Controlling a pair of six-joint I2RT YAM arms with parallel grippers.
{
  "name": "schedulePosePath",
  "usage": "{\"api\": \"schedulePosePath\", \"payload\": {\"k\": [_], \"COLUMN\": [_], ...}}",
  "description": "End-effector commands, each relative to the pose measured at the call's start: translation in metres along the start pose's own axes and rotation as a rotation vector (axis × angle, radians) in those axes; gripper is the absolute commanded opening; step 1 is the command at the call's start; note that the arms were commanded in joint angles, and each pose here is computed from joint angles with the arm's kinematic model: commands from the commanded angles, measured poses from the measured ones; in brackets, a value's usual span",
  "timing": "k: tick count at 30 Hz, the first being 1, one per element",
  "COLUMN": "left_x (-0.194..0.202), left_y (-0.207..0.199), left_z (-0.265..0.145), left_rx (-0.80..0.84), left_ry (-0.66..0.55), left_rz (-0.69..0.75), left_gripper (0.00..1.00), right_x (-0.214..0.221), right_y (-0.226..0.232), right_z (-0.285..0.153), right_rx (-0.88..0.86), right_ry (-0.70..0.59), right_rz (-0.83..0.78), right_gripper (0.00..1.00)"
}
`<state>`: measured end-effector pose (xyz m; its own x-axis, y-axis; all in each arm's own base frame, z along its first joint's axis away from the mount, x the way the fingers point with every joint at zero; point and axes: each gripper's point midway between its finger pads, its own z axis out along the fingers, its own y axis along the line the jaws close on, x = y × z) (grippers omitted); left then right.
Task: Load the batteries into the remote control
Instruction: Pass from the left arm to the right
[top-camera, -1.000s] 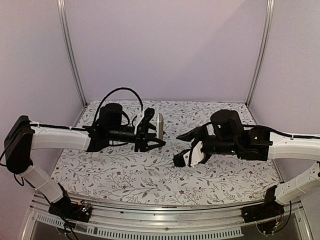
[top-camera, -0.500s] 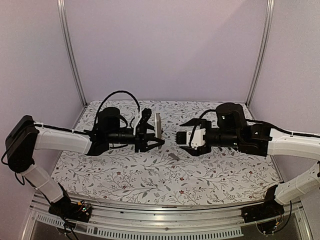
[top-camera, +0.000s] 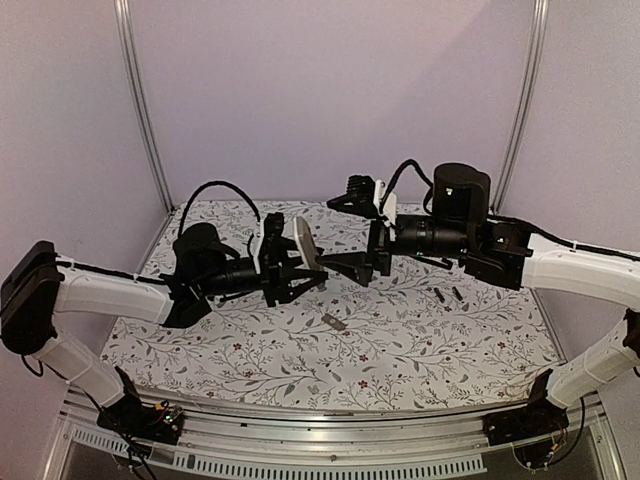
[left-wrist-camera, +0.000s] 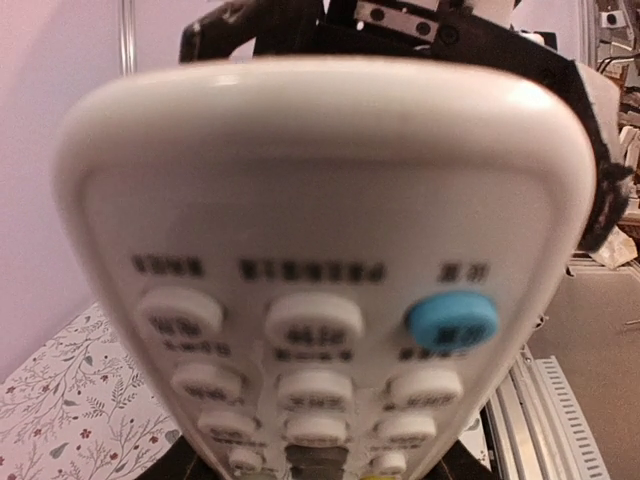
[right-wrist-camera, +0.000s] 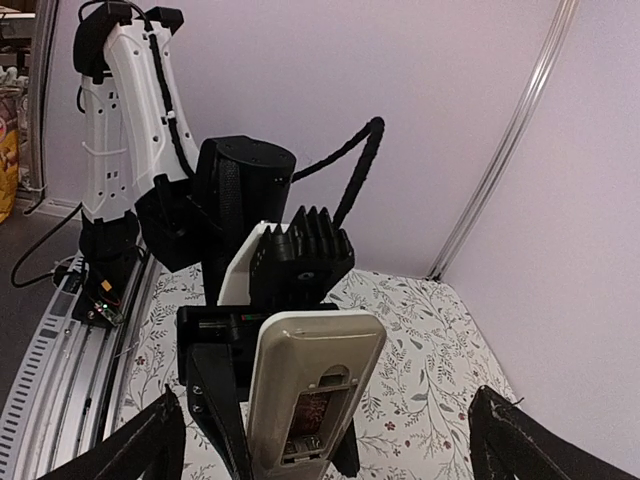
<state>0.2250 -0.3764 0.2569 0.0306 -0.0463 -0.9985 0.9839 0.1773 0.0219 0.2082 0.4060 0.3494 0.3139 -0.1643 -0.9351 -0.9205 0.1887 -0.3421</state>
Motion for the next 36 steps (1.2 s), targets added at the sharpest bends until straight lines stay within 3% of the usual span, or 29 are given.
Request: {"api": "schedulePosePath", "payload": {"k": [1,9,14,19,22,36], "left_x": [-0.031,-0.029,-0.031,-0.033,-0.032,-0.035], "left_y": [-0.010,-0.030,-0.030,-0.033,-0.034,-0.035], "left_z": [-0.005,0.001,0.002,0.000,0.000,0.001], "left_rx": [-0.021,0.071,0.074,0.080,0.083,0.081], "left_ry": [-0.132,-0.128,-0.126,-0.131,-0.123,-0.123], "left_rz": [0.081,0.069,0.074,0.077,0.071,0.060], "left_gripper": [0.00,0.00,0.00,0.00,0.00,0.00], "right_x": [-0.006,-0.009,-0.001,0.003,0.005,-0.002], "right_y": [0.017,0.033,0.041,0.044,0.046,0.045], "right_z": [0.008,0.023,0.032,0.034,0.034,0.026], "right_rx": [-0.099,-0.208,-0.212,-0.223,-0.232,-0.224], "right_ry": [-0.073,-0.104,-0.086,-0.075,-0.069,-0.067], "right_rz": [0.109,0.141,0.112,0.146,0.158,0.155], "right_gripper": [0.95,0.78,0.74,0.47,0.35,0.03]}}
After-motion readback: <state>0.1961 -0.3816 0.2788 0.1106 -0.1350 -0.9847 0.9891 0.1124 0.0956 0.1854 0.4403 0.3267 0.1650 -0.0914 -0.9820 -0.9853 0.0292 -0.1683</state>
